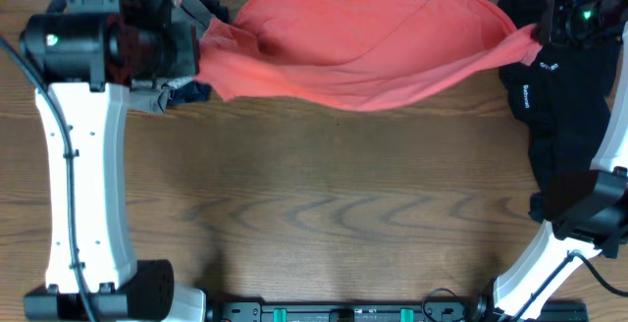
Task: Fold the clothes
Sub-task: 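Lower the stretched T-shirt onto the table with both grippers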
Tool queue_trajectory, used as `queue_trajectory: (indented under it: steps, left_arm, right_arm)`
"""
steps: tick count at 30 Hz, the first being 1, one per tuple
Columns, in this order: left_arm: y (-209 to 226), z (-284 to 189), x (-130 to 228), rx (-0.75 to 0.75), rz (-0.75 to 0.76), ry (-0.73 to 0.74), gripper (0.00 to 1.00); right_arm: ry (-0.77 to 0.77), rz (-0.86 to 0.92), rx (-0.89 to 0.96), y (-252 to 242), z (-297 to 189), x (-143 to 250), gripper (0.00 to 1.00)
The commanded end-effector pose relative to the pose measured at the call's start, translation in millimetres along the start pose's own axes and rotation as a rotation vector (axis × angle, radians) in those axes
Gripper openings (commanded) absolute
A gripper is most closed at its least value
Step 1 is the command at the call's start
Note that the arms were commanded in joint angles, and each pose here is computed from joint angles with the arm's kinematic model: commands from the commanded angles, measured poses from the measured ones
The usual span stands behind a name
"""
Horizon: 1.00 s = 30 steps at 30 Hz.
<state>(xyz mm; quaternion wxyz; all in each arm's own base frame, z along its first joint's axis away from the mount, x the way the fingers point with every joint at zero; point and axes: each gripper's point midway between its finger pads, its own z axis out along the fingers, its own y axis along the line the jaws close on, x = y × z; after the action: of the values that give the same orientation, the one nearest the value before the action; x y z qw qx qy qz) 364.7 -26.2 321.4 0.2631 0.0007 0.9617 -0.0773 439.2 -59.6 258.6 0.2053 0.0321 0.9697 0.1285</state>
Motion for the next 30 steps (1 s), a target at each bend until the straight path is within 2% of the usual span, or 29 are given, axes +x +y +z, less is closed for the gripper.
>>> queue_trajectory:
  steps: [1, 7, 13, 18, 22, 30]
  left_arm:
    - [-2.2, -20.6, 11.7, -0.002, -0.03, -0.002, 0.06]
    - [-1.5, -32.5, 50.7, -0.016, -0.086, 0.127, 0.06]
    - [1.0, -30.2, 74.6, -0.036, -0.146, 0.228, 0.06]
    - [3.0, -22.6, 95.4, -0.044, -0.157, 0.314, 0.06]
    - [4.6, -17.2, 116.3, -0.05, -0.17, 0.369, 0.06]
    - [9.0, -1.1, 162.1, -0.069, -0.238, 0.423, 0.06]
  right_arm:
    - [-0.023, -0.025, 0.005, 10.1, -31.0, 10.2, 0.01]
    - [0.015, 0.035, 0.002, 20.5, -55.6, 35.3, 0.01]
    - [0.051, 0.122, 0.051, 17.5, -62.6, 55.8, 0.01]
    - [0.122, 0.189, 0.124, 10.0, -65.2, 97.3, 0.01]
    - [0.118, 0.245, 0.159, 4.5, -65.0, 129.8, 0.01]
    - [0.223, 0.356, 0.216, -17.8, -33.5, 198.7, 0.01]
